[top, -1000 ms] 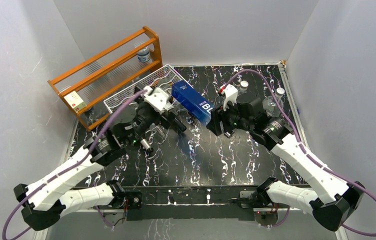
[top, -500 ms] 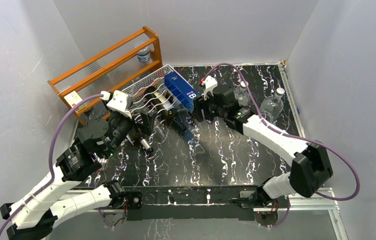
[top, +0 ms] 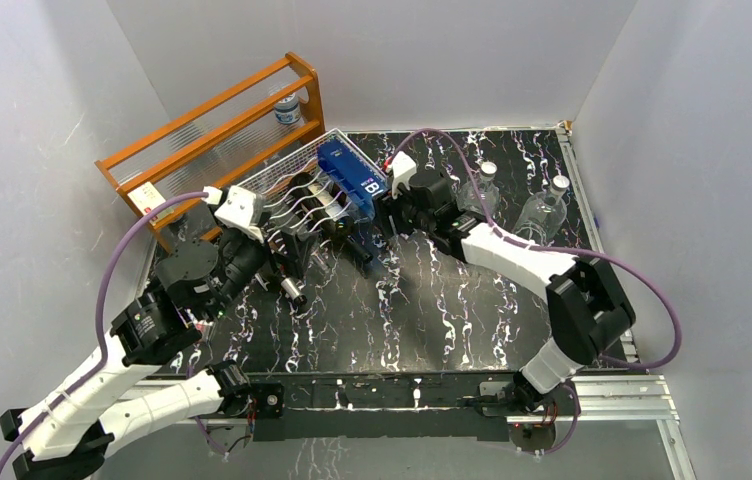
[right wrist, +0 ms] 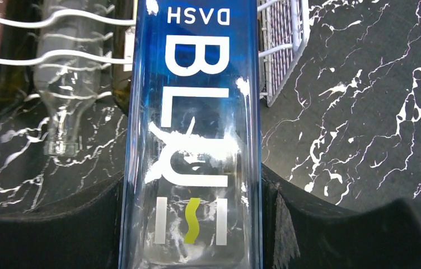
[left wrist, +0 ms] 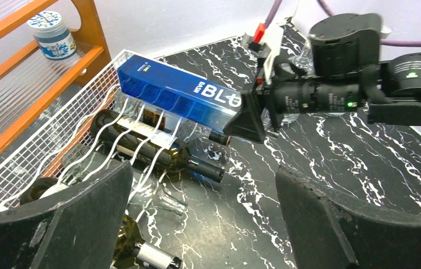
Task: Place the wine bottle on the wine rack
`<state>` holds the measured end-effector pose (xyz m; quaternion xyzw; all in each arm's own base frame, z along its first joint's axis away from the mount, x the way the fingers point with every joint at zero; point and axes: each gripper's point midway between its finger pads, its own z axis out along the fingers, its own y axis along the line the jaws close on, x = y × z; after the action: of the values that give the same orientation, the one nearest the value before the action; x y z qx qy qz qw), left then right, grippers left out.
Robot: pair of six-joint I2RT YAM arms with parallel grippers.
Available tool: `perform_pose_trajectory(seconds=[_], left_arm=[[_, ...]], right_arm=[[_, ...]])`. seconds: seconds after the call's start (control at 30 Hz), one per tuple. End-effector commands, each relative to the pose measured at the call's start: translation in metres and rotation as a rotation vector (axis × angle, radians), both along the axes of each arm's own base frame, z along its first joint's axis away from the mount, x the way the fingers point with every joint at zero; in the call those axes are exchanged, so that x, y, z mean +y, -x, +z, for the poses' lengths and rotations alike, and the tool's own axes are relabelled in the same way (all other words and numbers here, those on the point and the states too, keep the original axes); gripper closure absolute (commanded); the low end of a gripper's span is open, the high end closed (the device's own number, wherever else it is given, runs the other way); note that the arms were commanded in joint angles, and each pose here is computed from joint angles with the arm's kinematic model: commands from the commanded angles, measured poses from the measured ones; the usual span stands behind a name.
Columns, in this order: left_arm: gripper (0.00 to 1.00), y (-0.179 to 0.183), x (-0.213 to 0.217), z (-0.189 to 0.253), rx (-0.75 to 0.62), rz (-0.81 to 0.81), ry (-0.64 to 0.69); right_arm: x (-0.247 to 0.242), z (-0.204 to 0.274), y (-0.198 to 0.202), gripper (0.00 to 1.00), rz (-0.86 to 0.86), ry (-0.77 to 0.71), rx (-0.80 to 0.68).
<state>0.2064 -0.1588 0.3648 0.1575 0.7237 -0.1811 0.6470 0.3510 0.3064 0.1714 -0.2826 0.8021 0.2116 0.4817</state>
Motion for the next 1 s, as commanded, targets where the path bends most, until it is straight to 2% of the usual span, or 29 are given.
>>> perform_pose_trajectory(seconds=[0.0,0.47,0.6,0.8,0.9,0.97], left_arm=[[0.02,0.006,-0.005,0.008,-0.003,-0.041,0.034],[0.02,0.004,-0.01,-0.005,0.038,-0.04,0.016],[0.02,0.004,-0.011,-0.005,0.044,-0.045,0.015],[0.02,0.004,-0.011,-0.006,0.045,-0.042,0.007],[0.02,0.003,-0.007,-0.003,0.035,-0.028,0.01],[0.02,0.003,-0.008,0.0,0.028,-0.03,0.009]], right_arm=[[0.025,0.12,-0.048,1.0,-0.02,-0.217,-0.373],[0.031,0.11,-0.07,1.0,0.014,-0.221,-0.369],[0.042,0.1,-0.068,1.0,0.085,-0.21,-0.32],[0.041,0.088,-0.077,1.0,0.051,-0.185,-0.283],[0.041,0.083,-0.077,0.92,0.053,-0.166,-0.265],[0.039,0.078,-0.077,0.82,0.048,-0.153,-0.254]])
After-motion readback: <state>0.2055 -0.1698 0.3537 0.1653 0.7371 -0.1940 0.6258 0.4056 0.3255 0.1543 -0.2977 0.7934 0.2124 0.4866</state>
